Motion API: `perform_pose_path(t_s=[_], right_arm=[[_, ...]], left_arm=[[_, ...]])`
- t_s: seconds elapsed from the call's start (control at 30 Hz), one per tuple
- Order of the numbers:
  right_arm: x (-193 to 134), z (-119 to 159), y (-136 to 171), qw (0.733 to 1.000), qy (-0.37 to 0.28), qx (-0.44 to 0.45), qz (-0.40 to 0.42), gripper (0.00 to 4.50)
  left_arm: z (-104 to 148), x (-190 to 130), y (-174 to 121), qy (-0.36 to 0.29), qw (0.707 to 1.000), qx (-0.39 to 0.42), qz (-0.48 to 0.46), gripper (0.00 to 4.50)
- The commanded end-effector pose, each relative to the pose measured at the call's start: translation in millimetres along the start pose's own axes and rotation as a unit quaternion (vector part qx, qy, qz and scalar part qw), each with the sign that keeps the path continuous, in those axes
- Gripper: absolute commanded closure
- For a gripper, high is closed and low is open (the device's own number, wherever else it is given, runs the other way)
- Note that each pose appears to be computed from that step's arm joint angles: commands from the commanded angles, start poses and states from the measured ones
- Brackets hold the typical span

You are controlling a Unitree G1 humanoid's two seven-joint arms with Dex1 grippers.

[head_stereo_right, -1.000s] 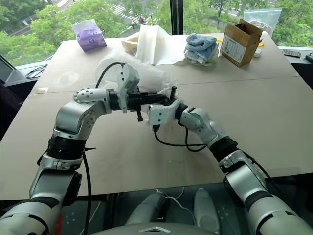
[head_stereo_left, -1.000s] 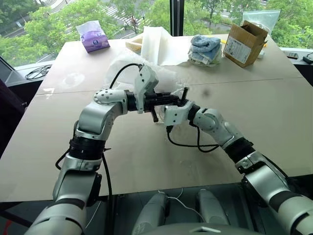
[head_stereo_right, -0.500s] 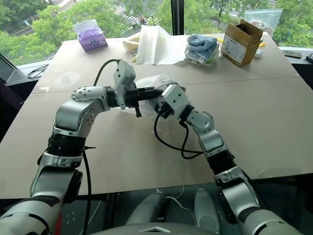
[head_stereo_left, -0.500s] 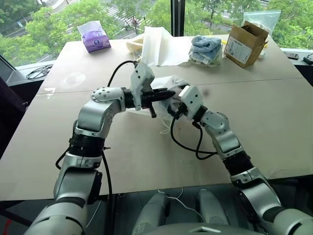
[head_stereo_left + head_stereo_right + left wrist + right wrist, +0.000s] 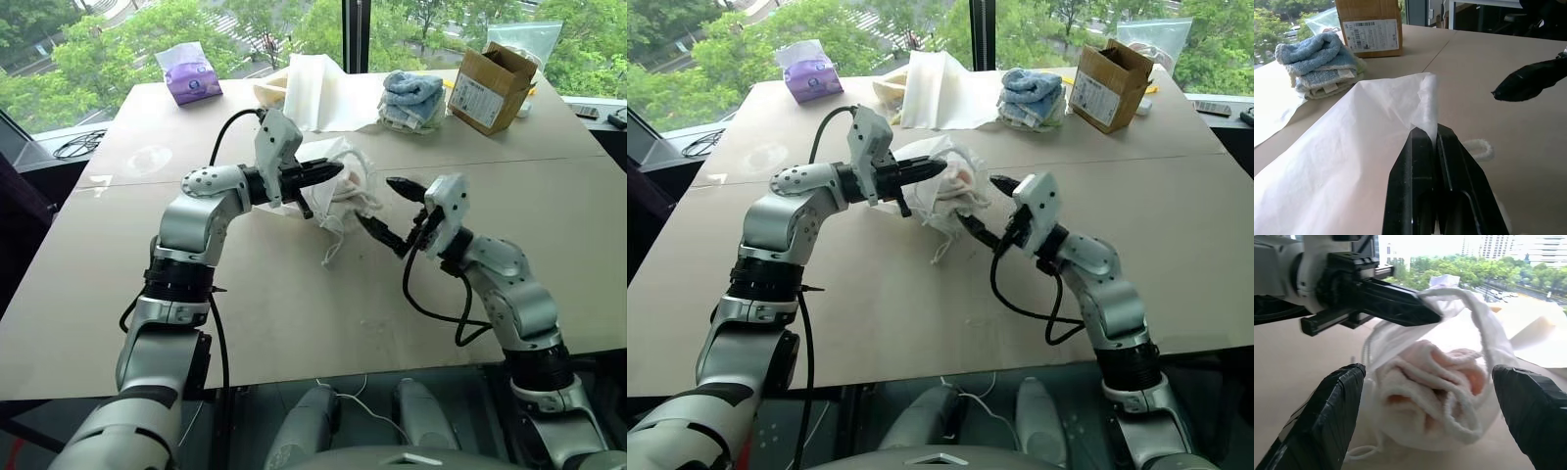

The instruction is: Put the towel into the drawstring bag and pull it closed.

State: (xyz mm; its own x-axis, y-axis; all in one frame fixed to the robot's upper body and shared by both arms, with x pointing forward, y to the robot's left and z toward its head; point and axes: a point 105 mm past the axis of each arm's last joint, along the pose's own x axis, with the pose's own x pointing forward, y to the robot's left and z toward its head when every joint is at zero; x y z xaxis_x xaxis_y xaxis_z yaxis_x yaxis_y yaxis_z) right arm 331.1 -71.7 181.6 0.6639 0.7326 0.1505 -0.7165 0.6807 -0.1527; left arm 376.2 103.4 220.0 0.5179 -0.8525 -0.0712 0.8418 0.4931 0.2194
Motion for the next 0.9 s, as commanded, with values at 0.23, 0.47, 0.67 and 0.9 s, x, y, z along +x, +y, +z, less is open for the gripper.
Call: perform_pose_path(t_s=[0.23, 0.47, 0.67, 0.9], right_arm=[[8, -35, -42, 0.991, 0.080, -0.086, -0.064, 0.08], [14, -38, -59, 0.988, 0.079, -0.094, -0.092, 0.08], [25, -15, -59, 0.993, 0.000, 0.025, -0.113, 0.08], [27, -25, -70, 0.989, 0.025, -0.031, -0.143, 0.08]], left_arm=[[46, -4, 4, -0.062, 0.997, 0.035, 0.004, 4.50], [53, -10, 6, -0.068, 0.997, 0.029, 0.006, 4.50], [72, -10, 3, -0.109, 0.994, 0.004, 0.004, 4.50], [79, -8, -3, -0.119, 0.993, -0.014, -0.013, 4.50]])
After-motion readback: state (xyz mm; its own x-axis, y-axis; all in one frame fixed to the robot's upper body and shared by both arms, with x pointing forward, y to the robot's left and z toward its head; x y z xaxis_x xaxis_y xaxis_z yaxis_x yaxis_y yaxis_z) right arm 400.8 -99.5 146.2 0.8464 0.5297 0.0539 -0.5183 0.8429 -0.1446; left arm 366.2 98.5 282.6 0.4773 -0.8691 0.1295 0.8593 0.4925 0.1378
